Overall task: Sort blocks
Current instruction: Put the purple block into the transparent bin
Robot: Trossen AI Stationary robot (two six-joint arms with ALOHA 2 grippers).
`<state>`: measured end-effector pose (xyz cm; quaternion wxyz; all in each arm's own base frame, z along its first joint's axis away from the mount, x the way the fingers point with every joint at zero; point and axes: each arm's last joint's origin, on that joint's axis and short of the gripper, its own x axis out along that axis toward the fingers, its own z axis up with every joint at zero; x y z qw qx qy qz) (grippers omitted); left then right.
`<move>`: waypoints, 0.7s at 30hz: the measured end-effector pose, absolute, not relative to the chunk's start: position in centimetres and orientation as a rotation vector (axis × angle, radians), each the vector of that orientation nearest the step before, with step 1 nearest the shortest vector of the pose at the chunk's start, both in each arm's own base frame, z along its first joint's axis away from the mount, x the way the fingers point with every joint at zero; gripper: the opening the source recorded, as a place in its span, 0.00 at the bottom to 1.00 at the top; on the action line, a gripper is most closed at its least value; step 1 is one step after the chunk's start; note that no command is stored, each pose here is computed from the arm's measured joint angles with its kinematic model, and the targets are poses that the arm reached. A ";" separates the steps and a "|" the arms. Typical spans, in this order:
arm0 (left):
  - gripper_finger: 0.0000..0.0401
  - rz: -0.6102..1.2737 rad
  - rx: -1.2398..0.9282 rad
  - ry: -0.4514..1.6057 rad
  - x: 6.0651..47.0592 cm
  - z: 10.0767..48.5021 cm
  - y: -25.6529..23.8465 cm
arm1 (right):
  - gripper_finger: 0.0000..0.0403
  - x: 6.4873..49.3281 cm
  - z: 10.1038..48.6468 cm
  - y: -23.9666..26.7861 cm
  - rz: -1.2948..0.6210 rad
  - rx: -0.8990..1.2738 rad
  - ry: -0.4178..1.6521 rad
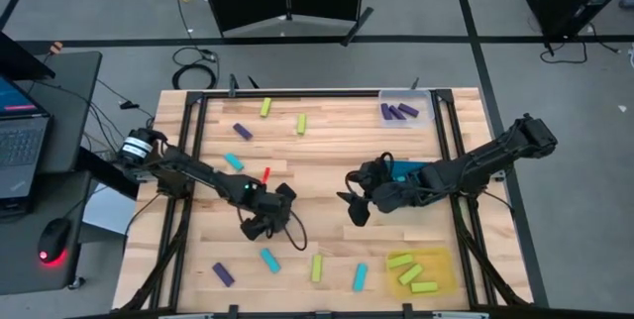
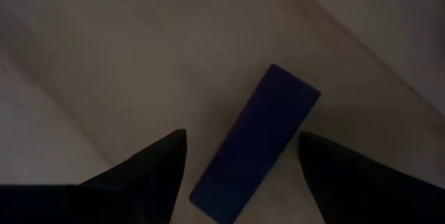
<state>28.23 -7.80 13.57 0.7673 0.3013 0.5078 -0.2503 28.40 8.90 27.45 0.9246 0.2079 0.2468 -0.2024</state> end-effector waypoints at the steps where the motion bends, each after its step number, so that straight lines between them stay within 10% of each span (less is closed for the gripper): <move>1: 0.71 -0.557 0.640 1.112 28.5 13.5 -7.7 | 0.70 28.3 27.5 9.0 -0.412 0.427 0.510; 7: 0.61 -0.585 0.579 1.152 28.9 13.1 -7.0 | 0.70 28.2 27.8 9.1 -0.396 0.433 0.496; 14: 0.26 -0.591 0.523 1.155 29.2 12.9 -6.0 | 0.68 27.7 28.6 9.0 -0.382 0.433 0.471; 21: 0.25 -0.497 0.463 1.045 30.9 13.6 -5.0 | 0.67 26.6 31.0 8.7 -0.346 0.410 0.364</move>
